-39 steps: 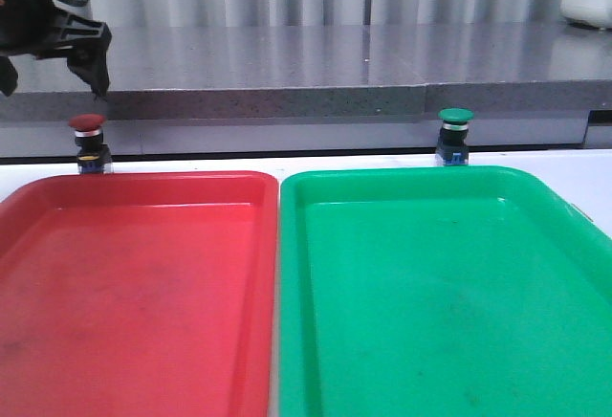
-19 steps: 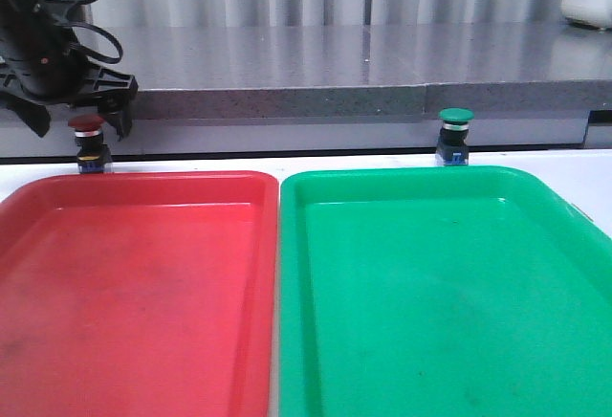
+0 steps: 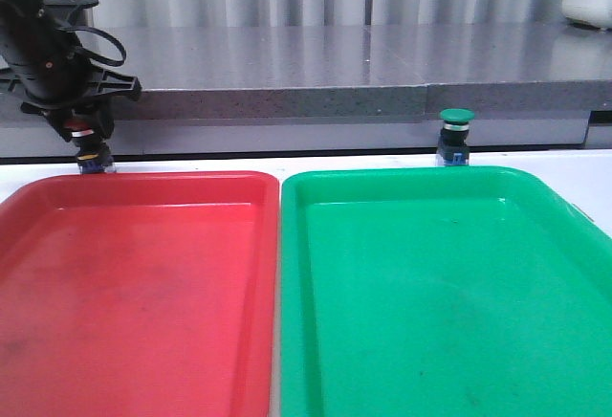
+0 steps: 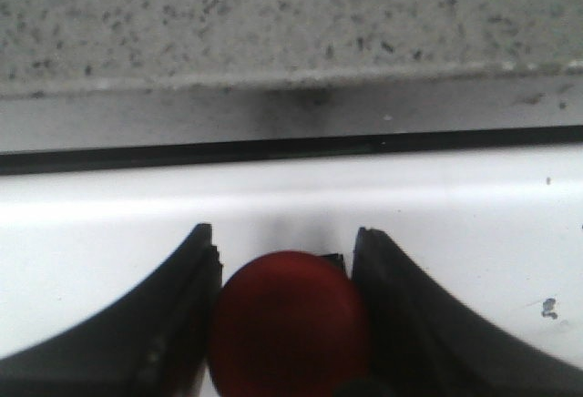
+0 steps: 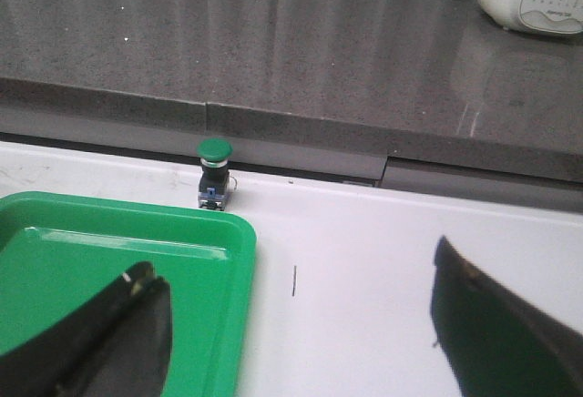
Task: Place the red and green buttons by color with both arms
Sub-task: 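Lift the red button with the left gripper and move it over the red tray, then lower the red button into the red tray and open the left gripper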
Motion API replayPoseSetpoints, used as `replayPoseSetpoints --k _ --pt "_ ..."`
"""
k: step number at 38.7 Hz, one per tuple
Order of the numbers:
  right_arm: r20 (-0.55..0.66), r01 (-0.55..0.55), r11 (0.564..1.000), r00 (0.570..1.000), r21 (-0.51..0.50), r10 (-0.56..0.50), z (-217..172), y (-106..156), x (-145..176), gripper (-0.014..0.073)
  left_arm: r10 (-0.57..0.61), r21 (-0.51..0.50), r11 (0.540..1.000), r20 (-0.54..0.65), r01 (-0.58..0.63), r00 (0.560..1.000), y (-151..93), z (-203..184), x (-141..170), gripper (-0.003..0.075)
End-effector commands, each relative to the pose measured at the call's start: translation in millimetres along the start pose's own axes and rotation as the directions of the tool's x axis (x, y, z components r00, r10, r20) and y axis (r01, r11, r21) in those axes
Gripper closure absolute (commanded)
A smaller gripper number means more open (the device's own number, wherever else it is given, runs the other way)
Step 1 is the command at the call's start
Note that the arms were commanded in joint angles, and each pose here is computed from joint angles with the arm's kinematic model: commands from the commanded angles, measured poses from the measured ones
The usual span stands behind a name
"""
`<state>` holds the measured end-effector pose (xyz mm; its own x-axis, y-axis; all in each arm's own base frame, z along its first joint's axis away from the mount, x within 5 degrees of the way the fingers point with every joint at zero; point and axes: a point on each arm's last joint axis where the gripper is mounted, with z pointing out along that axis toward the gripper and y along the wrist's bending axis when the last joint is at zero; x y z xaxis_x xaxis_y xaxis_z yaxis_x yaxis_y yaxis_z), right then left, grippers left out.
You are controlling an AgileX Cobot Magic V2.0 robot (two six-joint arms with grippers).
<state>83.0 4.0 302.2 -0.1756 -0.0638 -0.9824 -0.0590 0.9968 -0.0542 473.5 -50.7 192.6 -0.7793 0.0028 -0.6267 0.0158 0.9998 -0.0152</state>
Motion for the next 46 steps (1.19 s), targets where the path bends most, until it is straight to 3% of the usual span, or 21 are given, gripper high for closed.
replayPoseSetpoints --k 1,12,20,26,32,46 --pt "0.097 0.001 1.000 0.995 0.010 -0.002 -2 -1 -18 -0.0006 -0.020 0.031 0.999 0.151 0.016 0.988 -5 -45 -32 0.0715" --pt "0.097 0.001 1.000 0.995 0.010 -0.002 -2 -1 -18 -0.0006 -0.007 0.039 0.999 0.212 -0.002 0.977 -9 -123 -37 0.0740" --pt "0.097 0.001 1.000 0.995 0.010 -0.002 -2 -1 -18 -0.0006 0.106 0.102 0.987 0.133 -0.120 0.985 -47 -160 28 0.0739" --pt "0.097 0.001 1.000 0.995 0.010 -0.002 -2 -1 -18 -0.0006 0.235 0.166 0.958 0.003 -0.232 0.972 -81 -162 81 0.0739" --pt "0.097 0.001 1.000 0.995 0.010 -0.002 -2 -1 -18 -0.0006 0.341 0.205 0.923 -0.040 -0.326 0.939 -104 -160 109 0.0740" --pt "0.097 0.001 1.000 0.995 0.010 -0.002 -2 -1 -18 -0.0006 0.353 0.202 0.918 -0.024 -0.341 0.935 -106 -151 127 0.0739"
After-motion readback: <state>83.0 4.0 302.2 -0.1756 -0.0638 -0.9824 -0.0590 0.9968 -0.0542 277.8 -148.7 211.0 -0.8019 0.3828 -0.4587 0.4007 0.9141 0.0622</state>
